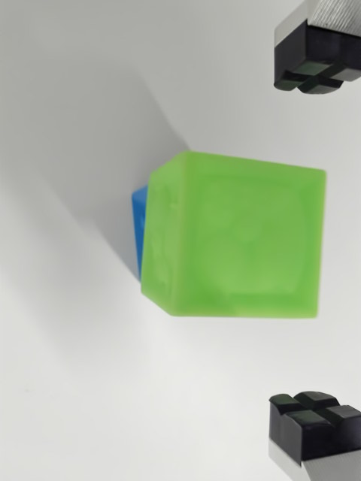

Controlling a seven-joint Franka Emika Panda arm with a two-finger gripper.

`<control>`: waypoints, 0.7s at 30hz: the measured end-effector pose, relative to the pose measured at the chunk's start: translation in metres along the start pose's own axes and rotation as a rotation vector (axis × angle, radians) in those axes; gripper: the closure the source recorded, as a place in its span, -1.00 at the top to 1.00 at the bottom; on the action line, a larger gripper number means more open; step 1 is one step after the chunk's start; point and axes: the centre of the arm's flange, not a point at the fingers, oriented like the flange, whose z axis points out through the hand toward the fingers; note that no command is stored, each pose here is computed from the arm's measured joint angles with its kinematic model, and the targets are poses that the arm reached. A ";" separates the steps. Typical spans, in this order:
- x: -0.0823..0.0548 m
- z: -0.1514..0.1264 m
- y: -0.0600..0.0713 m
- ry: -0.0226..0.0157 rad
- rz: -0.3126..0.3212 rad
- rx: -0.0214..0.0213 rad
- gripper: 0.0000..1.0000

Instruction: Stack cube

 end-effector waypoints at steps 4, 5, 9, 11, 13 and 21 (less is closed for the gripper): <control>0.000 -0.016 0.000 -0.0001 0.000 0.0006 1.00; 0.000 -0.018 0.000 -0.0001 0.000 0.0005 1.00; -0.001 -0.035 0.001 -0.0002 0.000 0.0011 1.00; -0.001 -0.042 0.001 -0.0003 -0.001 0.0012 1.00; -0.001 -0.051 0.001 -0.0008 0.000 0.0011 1.00; -0.001 -0.085 0.000 -0.0011 -0.001 0.0028 1.00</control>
